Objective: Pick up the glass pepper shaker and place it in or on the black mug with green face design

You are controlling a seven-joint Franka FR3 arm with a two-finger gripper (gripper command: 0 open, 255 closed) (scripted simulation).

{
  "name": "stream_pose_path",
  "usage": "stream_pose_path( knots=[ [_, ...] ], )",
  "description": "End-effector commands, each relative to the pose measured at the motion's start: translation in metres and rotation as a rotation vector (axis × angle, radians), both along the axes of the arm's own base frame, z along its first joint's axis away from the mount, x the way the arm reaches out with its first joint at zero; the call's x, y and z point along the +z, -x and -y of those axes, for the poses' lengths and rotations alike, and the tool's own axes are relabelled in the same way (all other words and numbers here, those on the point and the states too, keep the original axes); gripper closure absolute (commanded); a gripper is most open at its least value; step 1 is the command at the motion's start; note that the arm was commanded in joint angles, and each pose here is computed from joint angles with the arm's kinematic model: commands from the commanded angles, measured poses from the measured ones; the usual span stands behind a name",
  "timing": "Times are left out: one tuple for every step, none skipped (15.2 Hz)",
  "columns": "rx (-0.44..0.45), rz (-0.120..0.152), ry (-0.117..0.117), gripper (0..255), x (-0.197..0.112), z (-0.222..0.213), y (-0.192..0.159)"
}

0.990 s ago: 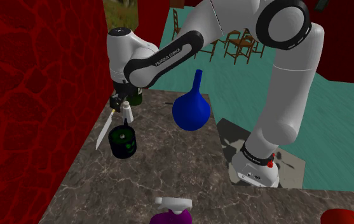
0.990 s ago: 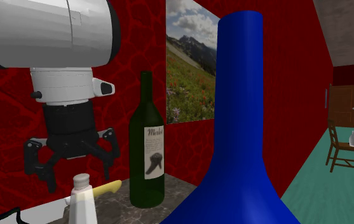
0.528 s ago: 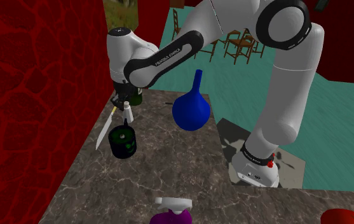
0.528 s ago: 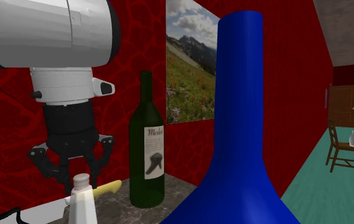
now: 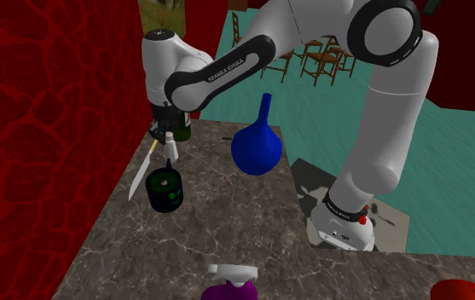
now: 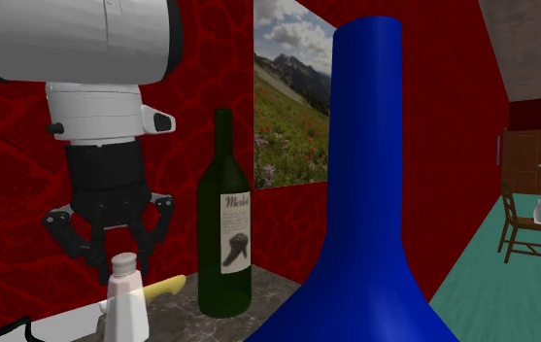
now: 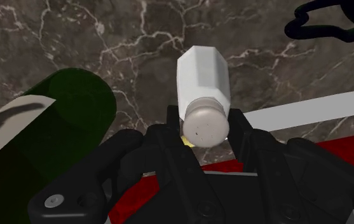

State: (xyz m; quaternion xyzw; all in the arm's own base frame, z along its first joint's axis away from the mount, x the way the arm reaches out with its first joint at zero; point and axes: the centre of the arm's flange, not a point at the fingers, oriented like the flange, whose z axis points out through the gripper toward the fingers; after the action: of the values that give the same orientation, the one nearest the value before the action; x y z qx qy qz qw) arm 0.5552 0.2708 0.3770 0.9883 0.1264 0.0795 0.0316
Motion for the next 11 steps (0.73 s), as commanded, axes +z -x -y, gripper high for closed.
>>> stream_pose_path(
  knots=[
    [0.0, 0.0, 0.0, 255, 0.01, 0.0, 0.001],
    [0.0, 0.0, 0.0, 255, 0.015, 0.0, 0.001],
    [0.0, 0.0, 0.0, 255, 0.021, 0.0, 0.001],
    [0.0, 0.0, 0.0, 255, 0.026, 0.0, 0.001],
    [0.0, 0.0, 0.0, 255, 0.031, 0.0, 0.001],
    [0.0, 0.0, 0.0, 255, 0.036, 0.0, 0.001],
    [0.0, 0.0, 0.0, 255, 0.042, 0.0, 0.001],
    [0.0, 0.0, 0.0, 255, 0.047, 0.0, 0.001],
    [0.0, 0.0, 0.0, 255, 0.052, 0.0, 0.001],
    [0.0, 0.0, 0.0, 255, 0.058, 0.0, 0.001],
    [0.0, 0.0, 0.0, 255, 0.063, 0.0, 0.001]
  ],
)
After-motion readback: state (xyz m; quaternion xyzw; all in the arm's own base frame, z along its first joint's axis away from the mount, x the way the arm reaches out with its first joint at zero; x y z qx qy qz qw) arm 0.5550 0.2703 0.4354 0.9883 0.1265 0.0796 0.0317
